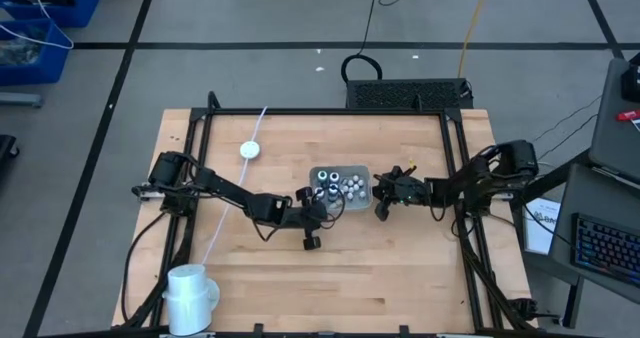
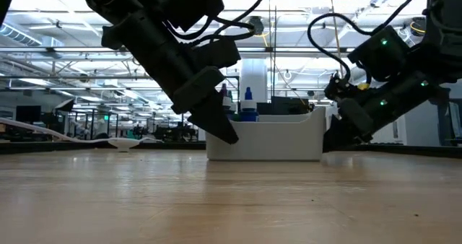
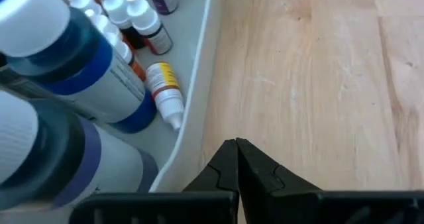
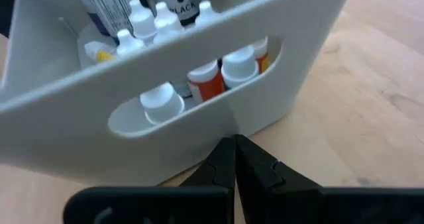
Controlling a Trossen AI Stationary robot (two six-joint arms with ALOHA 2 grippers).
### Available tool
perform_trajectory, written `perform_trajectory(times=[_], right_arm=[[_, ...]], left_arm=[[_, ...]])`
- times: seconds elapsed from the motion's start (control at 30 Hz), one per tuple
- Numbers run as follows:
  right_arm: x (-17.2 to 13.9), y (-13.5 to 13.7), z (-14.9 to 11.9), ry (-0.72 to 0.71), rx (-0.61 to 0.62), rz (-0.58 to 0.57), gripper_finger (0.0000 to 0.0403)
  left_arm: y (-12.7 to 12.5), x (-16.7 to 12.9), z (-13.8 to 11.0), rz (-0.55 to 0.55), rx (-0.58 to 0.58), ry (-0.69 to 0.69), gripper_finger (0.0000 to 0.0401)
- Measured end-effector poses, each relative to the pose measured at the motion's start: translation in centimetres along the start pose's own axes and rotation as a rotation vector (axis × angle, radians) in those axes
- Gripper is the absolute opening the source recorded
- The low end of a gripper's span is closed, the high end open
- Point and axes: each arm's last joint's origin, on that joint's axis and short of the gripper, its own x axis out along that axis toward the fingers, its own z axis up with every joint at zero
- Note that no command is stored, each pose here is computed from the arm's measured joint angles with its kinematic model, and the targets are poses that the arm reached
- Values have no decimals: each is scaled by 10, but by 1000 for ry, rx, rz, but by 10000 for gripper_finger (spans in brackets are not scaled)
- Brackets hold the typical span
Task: Pick & Place food coloring
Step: Adjust the gray container
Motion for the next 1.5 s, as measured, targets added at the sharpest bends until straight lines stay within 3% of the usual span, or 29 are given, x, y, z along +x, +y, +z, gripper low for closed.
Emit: perform_trajectory(times=[0.23, 0.47, 0.77, 0.93, 1.03, 1.2, 1.33, 1.5], right_arm=[[2, -4, 0, 7, 3, -6, 0], [-5, 1, 8, 13, -25, 133, 0], [-36, -3, 14, -145, -105, 190, 0], [-60, -7, 20, -344, -148, 222, 0], [-70, -6, 28, -418, -161, 235, 0], [-73, -6, 29, -422, -125, 278, 0], [-69, 2, 16, -260, -154, 347, 0], [-69, 48, 42, -233, -221, 465, 0]], left_arm=[[4, 1, -1, -8, 16, 23, 3], [-15, -26, 8, -78, 161, 2, 4], [-10, -133, 35, -91, 272, -99, 4], [25, -203, 42, -12, 257, -285, 7], [49, -227, 23, -21, 278, -388, 3], [79, -226, -24, -9, 52, -558, 3], [82, -198, -59, -27, -66, -520, 3], [83, -171, -79, 29, -154, -475, 2]])
